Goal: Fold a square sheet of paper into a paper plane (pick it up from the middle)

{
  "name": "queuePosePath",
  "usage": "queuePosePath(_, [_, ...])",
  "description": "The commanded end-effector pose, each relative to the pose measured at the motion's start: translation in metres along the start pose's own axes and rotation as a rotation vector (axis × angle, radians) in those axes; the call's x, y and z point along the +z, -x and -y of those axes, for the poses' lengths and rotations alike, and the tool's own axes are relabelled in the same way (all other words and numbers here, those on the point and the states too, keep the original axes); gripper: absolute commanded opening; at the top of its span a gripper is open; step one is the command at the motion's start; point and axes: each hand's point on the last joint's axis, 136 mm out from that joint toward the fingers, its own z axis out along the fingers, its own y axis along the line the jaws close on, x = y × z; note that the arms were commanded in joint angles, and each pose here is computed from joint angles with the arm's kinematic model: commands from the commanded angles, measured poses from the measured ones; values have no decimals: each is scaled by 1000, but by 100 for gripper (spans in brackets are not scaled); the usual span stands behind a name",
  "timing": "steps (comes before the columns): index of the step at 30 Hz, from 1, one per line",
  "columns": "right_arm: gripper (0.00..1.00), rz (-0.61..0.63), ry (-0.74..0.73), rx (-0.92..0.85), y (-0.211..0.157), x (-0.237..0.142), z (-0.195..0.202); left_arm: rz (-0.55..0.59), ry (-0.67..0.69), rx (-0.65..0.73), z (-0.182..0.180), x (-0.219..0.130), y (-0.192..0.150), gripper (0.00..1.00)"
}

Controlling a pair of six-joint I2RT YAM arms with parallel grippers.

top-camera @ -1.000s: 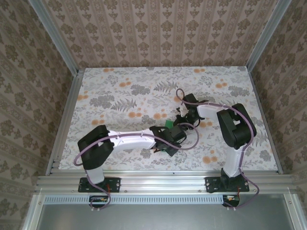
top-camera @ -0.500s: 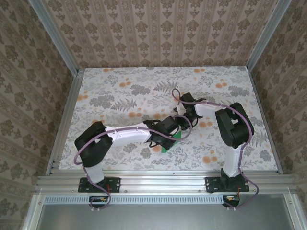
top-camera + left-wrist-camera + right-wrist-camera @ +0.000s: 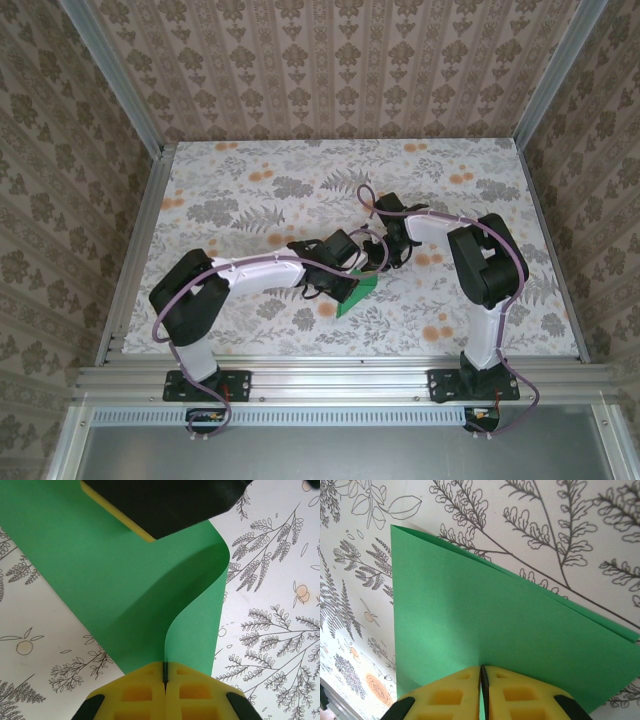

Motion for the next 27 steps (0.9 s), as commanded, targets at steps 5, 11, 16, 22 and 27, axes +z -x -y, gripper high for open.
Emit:
queuePosePath(5, [13,-73,-58,35,-15,10,12,-10,-29,25,-1,8,7,0])
queuePosePath(11, [13,-76,-53,50,-17,13,13,-9,-22,27,-6,10,10,0])
queuePosePath(16, [13,-80,-55,55,-19,15,15,-7,-13,25,-11,10,12,0])
queuePosePath(22, [13,-80,-52,60,-20,15,14,-20,-22,32,-11,13,13,0])
queuePosePath(27, [13,-78,-53,60,-19,14,13,-39,-34,21,-10,18,7,0])
